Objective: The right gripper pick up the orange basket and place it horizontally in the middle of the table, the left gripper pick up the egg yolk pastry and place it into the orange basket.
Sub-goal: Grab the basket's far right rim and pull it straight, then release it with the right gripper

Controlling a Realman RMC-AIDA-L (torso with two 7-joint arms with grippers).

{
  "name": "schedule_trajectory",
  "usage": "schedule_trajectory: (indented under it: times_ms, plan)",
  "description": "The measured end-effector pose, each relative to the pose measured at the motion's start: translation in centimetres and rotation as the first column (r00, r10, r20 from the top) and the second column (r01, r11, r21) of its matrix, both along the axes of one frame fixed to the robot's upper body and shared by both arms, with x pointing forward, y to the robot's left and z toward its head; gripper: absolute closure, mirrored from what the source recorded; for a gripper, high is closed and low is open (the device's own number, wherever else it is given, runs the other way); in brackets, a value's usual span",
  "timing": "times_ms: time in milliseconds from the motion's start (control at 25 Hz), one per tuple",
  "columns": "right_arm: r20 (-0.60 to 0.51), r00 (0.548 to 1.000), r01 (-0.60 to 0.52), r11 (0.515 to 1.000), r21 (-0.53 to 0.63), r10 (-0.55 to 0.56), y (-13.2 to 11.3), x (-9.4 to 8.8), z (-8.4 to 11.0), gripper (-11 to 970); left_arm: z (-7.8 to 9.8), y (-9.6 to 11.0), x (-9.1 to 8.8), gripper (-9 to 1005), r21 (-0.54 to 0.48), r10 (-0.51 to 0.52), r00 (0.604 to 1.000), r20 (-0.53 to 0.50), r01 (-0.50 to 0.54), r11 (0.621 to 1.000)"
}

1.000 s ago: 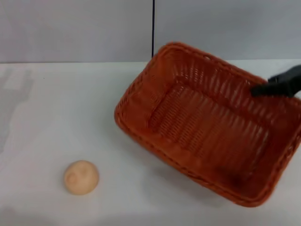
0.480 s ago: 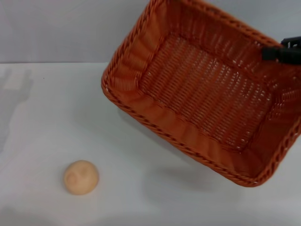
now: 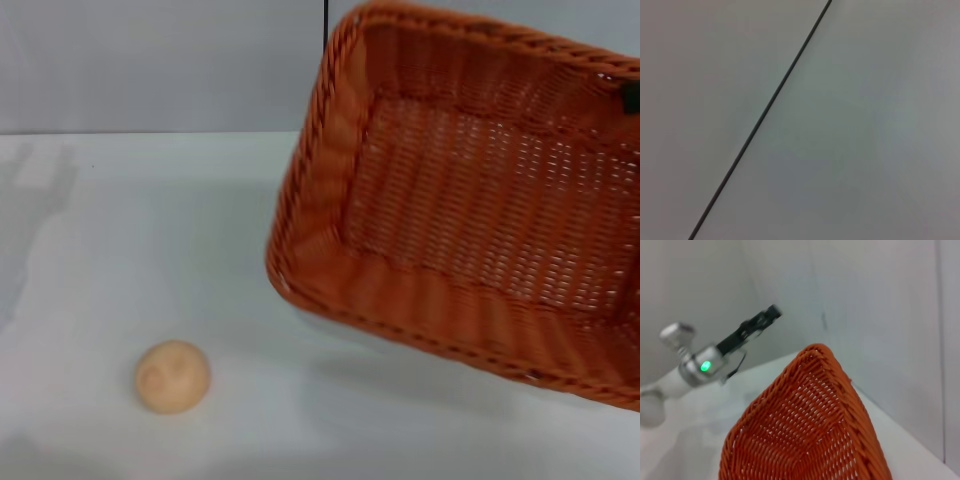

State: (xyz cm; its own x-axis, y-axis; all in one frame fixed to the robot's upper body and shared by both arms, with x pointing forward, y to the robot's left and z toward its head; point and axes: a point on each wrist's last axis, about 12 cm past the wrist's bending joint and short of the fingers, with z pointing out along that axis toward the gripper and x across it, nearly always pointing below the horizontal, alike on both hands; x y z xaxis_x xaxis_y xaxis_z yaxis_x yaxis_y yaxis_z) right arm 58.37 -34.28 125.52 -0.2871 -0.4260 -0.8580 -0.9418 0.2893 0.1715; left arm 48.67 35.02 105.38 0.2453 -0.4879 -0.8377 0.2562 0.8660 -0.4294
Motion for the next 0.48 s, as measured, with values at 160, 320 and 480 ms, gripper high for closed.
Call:
schedule_trajectory:
  times_ms: [160,320,480]
  plan:
    - [-0.019,0.995,-0.096,0.986,-0.135,0.094,1.8,1.0,0.6,784,-0.1,-0.2,0.1,364,-0.007,-0.005,1.0,-0.002,0.005,1.0]
    - [-0.018,0.989,-0.145,0.973,-0.181,0.144,3.2,1.5,0.3,785,-0.1,-0.4,0.2,364,-0.013,-0.01,1.0,-0.005,0.01,1.0]
    - [0.007,0.98,-0.195,0.963,-0.188,0.2,5.0,2.1,-0.4,785,-0.1,-0.7,0.2,363,-0.008,-0.026,1.0,-0.008,0.026,1.0]
